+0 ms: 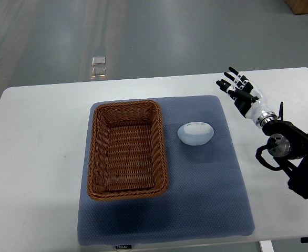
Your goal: Place blue toy in brown basket
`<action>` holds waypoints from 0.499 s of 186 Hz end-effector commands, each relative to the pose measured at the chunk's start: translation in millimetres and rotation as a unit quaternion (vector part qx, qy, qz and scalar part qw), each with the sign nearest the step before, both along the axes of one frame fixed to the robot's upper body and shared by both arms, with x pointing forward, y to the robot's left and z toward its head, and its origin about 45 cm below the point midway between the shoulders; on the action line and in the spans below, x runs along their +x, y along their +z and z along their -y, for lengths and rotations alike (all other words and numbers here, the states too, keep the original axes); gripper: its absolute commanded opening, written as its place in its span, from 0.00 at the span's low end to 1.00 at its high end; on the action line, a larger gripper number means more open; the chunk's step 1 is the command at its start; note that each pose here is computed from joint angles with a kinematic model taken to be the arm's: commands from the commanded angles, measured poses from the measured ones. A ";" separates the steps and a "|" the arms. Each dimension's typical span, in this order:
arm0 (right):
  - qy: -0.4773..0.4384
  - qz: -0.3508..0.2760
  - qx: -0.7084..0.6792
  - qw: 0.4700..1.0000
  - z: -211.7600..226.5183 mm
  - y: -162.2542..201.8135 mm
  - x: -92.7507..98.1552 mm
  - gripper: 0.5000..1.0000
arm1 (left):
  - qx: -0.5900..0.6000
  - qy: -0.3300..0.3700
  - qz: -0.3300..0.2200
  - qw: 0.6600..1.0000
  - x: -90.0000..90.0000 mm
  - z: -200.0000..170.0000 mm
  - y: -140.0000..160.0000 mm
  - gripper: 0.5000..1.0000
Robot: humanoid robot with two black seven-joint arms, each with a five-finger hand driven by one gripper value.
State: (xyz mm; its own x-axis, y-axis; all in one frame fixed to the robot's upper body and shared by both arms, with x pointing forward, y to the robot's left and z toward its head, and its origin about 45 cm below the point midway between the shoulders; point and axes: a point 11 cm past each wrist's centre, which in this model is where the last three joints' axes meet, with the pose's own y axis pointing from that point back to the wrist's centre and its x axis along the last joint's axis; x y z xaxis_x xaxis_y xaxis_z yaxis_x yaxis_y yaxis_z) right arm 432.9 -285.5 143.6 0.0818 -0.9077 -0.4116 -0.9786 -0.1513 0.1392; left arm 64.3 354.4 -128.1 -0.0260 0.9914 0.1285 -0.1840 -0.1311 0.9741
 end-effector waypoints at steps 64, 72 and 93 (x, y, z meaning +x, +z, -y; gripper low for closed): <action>0.002 0.001 0.001 1.000 -1.2 0.6 0.2 0.83 | -0.002 0.000 0.006 1.000 2.0 0.3 0.3 1.00; 0.001 0.002 0.000 1.000 -0.4 0.8 0.2 0.83 | -0.002 0.001 0.006 1.000 2.1 0.3 0.3 1.00; 0.001 0.001 0.000 1.000 0.0 0.5 0.2 0.83 | -0.002 0.001 0.006 1.000 2.1 0.3 0.3 1.00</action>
